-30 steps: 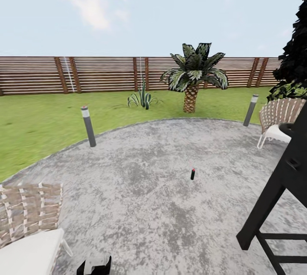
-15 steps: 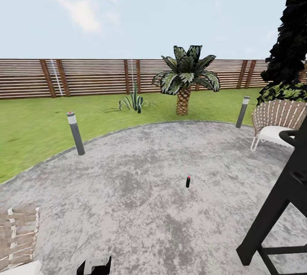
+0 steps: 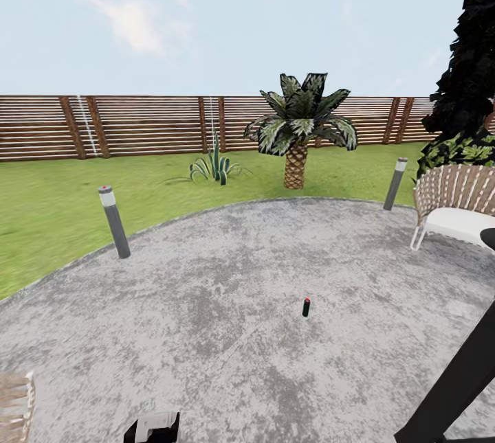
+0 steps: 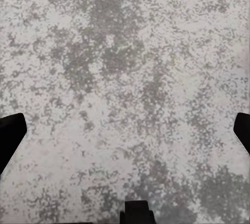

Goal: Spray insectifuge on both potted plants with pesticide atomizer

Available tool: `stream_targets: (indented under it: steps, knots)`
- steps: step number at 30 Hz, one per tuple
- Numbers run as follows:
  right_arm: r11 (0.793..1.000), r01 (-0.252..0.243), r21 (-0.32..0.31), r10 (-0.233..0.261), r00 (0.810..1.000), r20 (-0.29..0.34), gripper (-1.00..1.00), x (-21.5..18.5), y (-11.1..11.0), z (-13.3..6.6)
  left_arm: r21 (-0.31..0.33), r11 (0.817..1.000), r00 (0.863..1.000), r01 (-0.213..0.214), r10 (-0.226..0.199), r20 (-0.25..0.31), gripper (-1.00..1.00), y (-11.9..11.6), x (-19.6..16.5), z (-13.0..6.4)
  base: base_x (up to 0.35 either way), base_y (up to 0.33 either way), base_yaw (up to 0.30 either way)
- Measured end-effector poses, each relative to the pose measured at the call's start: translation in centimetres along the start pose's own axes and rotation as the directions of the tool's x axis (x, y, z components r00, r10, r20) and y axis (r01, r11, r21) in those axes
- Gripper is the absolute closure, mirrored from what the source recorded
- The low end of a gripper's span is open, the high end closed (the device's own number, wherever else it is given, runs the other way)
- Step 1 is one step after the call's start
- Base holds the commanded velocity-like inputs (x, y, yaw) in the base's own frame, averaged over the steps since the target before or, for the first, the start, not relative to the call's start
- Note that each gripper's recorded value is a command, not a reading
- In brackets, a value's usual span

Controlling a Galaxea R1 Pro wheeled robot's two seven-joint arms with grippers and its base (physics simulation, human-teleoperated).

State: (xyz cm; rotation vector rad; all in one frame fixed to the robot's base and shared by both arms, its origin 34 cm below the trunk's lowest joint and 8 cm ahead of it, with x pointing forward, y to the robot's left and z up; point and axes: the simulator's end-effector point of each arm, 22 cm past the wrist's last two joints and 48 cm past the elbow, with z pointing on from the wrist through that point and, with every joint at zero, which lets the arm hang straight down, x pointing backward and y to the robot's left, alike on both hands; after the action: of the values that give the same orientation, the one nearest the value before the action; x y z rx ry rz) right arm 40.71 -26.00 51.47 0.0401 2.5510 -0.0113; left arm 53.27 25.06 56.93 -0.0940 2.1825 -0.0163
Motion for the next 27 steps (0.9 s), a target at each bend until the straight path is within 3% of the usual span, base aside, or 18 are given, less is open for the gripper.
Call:
stream_targets:
  steps: [27]
  knots:
    - [1.0,0.001,0.0,-0.001,1.0,0.0,-1.0,0.0,0.0,0.0,0.0,1.0,1.0,0.0,0.0,0.0,-1.0,-0.03,0.01,0.0,0.309,0.0,0.0]
